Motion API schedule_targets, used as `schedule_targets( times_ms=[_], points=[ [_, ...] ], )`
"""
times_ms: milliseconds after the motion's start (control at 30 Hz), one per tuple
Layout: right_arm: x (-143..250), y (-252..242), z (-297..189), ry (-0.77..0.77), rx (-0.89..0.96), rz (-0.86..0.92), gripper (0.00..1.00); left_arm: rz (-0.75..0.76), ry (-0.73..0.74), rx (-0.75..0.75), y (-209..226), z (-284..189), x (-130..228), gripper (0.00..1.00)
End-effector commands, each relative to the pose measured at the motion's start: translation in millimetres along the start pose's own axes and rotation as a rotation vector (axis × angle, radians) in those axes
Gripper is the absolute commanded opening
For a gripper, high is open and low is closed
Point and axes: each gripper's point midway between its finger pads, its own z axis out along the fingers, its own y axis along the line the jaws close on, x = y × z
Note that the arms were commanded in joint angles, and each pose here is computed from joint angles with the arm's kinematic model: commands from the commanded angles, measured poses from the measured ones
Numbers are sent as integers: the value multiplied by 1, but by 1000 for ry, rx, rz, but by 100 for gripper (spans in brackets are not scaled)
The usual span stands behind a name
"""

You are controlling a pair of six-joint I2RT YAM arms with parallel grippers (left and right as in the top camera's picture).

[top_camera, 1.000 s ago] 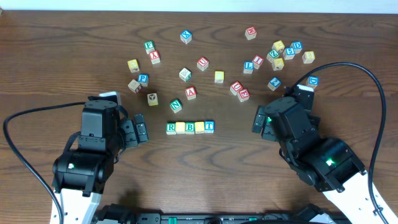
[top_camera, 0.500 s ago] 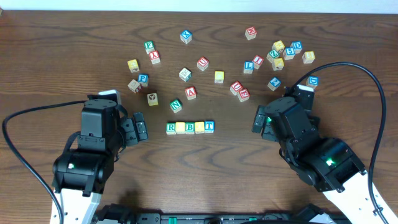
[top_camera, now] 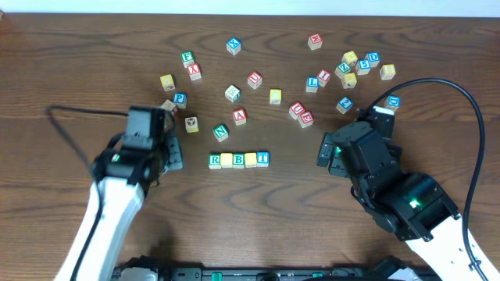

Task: Spell out ROBOT
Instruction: 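Move the left gripper forward to the left end of the row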

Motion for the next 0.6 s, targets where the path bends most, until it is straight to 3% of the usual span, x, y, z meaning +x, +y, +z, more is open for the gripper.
schedule_targets(
  times_ms=[0, 233, 567],
  points=[
    [-3, -5, 0, -13, 20, -7, 99, 22, 88, -20, -2, 32, 10, 8],
    [-3, -5, 0, -13, 20, -7, 99, 53, 178, 47, -25, 71, 20, 7],
    [-3, -5, 0, -13, 20, -7, 99, 59, 280, 116, -41, 84, 41, 8]
  ],
)
